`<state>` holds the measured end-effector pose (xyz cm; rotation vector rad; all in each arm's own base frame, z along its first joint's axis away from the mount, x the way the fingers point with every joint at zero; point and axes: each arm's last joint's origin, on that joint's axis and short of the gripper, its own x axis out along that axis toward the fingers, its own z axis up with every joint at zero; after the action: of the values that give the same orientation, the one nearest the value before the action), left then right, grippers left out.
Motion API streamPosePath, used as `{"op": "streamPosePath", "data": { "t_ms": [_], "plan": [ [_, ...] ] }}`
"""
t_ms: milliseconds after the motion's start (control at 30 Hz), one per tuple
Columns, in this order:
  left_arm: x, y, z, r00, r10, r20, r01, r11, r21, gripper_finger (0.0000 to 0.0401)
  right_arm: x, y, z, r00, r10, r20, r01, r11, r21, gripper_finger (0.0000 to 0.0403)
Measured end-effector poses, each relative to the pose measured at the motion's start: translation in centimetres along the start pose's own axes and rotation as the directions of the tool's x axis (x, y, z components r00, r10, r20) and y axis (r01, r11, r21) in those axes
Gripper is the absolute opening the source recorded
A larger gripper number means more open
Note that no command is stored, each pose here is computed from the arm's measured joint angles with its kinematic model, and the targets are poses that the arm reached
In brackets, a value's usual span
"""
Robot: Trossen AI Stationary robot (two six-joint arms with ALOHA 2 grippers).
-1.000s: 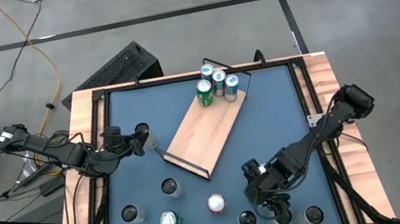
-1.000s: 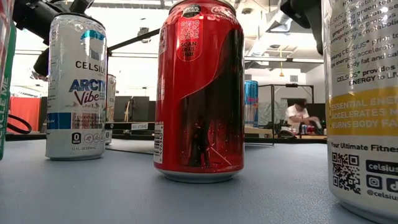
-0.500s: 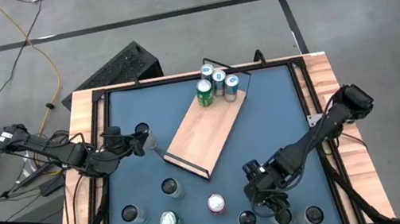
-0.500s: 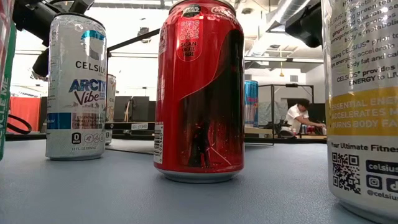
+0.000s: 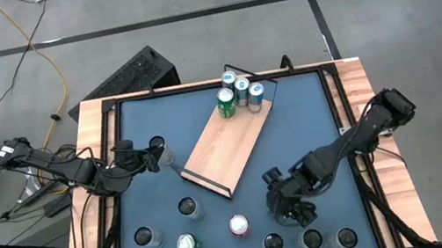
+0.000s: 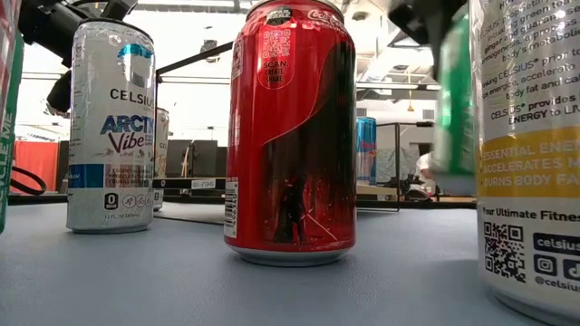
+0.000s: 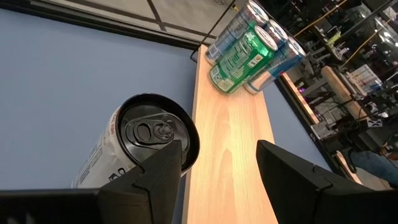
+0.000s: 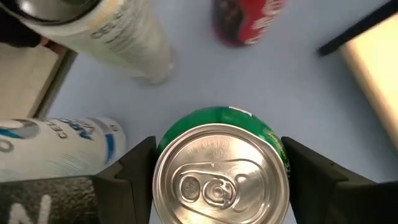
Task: Place canned beverage on shelf
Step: Put right green soda can on the shelf aligned with the other green soda can
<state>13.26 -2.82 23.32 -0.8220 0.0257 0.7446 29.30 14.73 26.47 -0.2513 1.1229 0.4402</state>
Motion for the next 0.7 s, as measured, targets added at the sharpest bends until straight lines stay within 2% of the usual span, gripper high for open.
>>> {"op": "streamPosePath", "data": {
  "t_ms": [267,700],
  "plan": [
    [0.0,0.0,0.0,1.0,0.0,0.0,0.0,1.0,-0.001,0.0194,-4.6,-5.1,-0.6,0.996,-0.086,0.004,0.086,0.994,-0.066,0.0263],
    [0.0,0.0,0.0,1.0,0.0,0.002,0.0,1.0,0.003,0.0194,-10.9,-16.4,-3.7,0.955,-0.295,0.031,0.296,0.952,-0.08,0.0263]
  ]
}}
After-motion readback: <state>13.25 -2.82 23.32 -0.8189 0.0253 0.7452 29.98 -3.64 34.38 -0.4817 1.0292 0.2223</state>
